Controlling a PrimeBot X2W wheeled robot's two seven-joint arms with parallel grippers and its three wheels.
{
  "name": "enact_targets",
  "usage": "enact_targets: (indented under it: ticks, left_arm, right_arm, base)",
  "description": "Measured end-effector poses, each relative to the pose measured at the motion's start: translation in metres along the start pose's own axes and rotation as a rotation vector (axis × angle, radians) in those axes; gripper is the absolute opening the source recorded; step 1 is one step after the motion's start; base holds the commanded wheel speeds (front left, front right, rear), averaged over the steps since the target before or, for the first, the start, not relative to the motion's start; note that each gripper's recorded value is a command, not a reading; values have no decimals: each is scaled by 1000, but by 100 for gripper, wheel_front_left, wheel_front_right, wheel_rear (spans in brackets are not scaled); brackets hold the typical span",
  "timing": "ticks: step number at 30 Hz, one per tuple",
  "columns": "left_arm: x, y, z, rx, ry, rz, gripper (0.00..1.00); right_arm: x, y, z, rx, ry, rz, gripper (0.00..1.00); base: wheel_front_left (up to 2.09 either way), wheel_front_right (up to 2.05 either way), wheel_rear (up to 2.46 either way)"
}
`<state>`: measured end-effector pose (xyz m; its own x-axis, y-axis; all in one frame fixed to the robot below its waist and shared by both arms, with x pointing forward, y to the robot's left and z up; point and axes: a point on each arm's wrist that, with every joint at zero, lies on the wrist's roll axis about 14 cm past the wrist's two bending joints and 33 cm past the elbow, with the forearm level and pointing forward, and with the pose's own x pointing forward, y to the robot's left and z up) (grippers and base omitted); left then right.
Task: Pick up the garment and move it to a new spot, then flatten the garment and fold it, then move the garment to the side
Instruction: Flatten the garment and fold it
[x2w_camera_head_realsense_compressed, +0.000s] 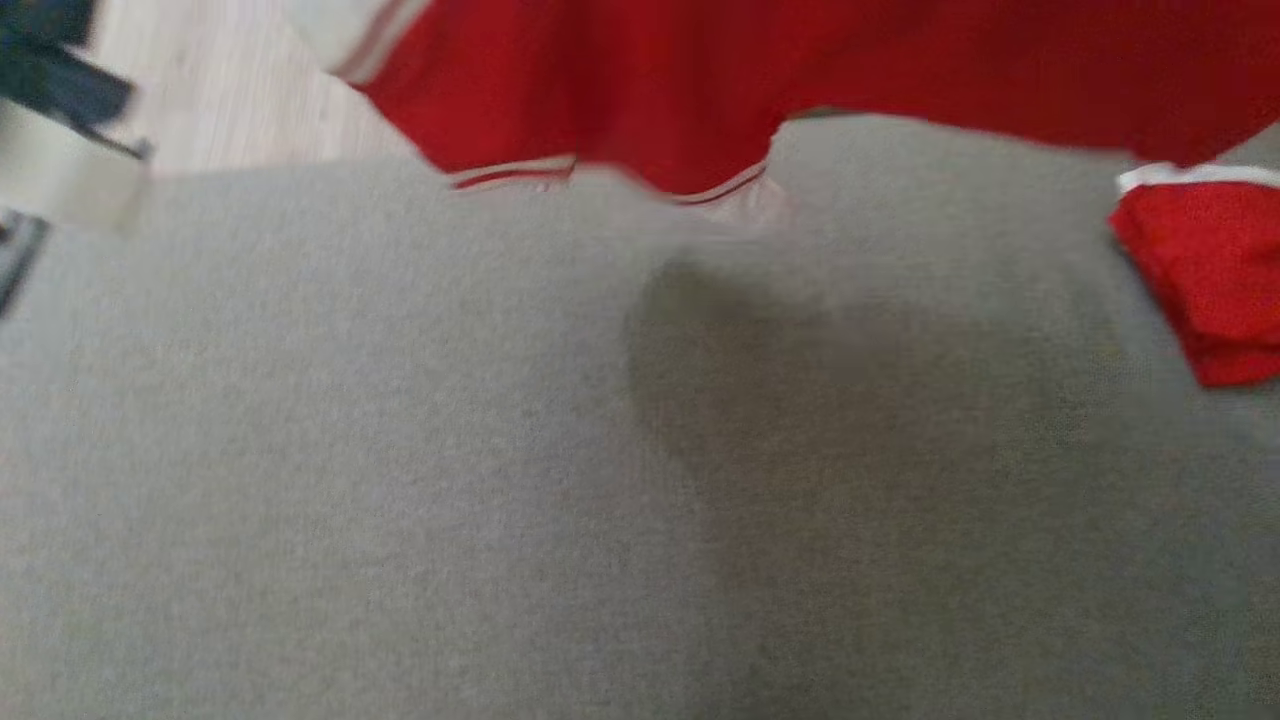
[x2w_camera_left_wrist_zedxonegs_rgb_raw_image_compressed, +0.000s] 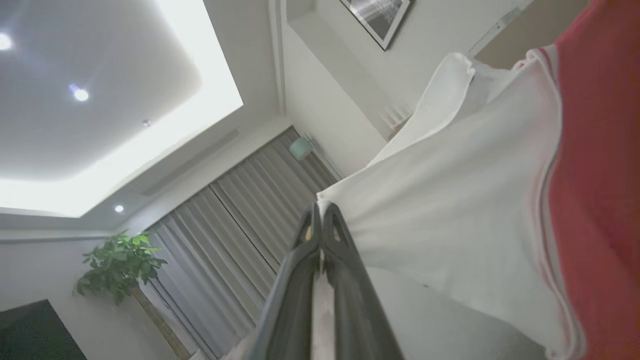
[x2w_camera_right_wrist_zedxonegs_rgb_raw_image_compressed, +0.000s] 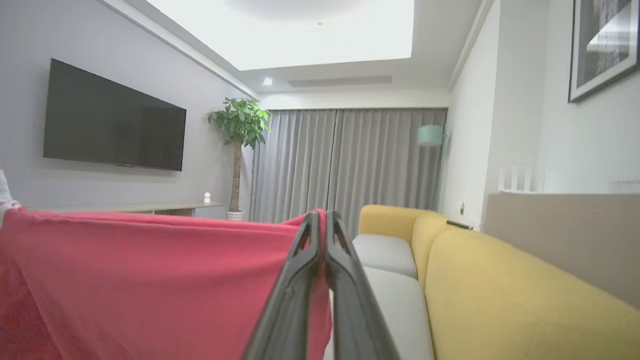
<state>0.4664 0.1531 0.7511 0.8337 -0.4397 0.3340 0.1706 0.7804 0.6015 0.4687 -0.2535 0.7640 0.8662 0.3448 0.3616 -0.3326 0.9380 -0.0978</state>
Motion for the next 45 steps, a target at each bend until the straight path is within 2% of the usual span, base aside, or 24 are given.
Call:
enact_targets:
  ticks: [5, 9, 12, 17, 22, 26, 29, 31, 33, 35, 39, 42, 45]
  left_arm:
    - [19, 38, 84, 87, -169, 48, 0]
    - [36, 47, 107, 148, -209, 52, 0]
    - [52, 47, 90, 178, -146, 34, 0]
    - [77, 31, 29, 193, -3, -22, 0]
    - [99, 23, -16, 283, 78, -42, 0]
    - [124, 30, -32, 350, 59, 4, 0]
    - [142, 33, -31, 417, -5, 38, 0]
    - [151, 34, -29, 429, -41, 48, 0]
    - [156, 28, -32, 425, -60, 37, 0]
    - [155, 17, -45, 418, -52, 7, 0]
    - [138, -13, -92, 389, 26, -76, 0]
    - [110, -50, -131, 354, 91, -156, 0]
    - [72, -77, -159, 309, 157, -214, 0]
  right_arm:
    - [-26, -1, 35, -122, -46, -11, 0]
    - [-22, -2, 33, -165, -36, -17, 0]
    - [-6, 2, 24, -166, -25, -6, 0]
    - [18, 4, -24, -144, 68, 5, 0]
    - [43, -3, -56, -150, 112, -3, 0]
    - [77, -14, -68, -228, 107, -7, 0]
    - [102, -28, -53, -266, 26, -47, 0]
    - [113, -39, -42, -304, -29, -78, 0]
    - [120, -46, -45, -319, -45, -94, 0]
    - [122, -42, -71, -326, -4, -78, 0]
    - [109, -26, -151, -296, 151, -23, 0]
    - [90, -11, -204, -241, 259, 0, 0]
    - [64, 5, -241, -182, 345, 15, 0]
  base:
    - [0, 0, 0]
    - [0, 0, 0]
    - [0, 0, 0]
    - [0, 0, 0]
    - [0, 0, 0]
    - [0, 0, 0]
    - [0, 0, 0]
    - [0, 0, 0]
    - [0, 0, 0]
    - [0, 0, 0]
    - [0, 0, 0]
    - [0, 0, 0]
    - [0, 0, 0]
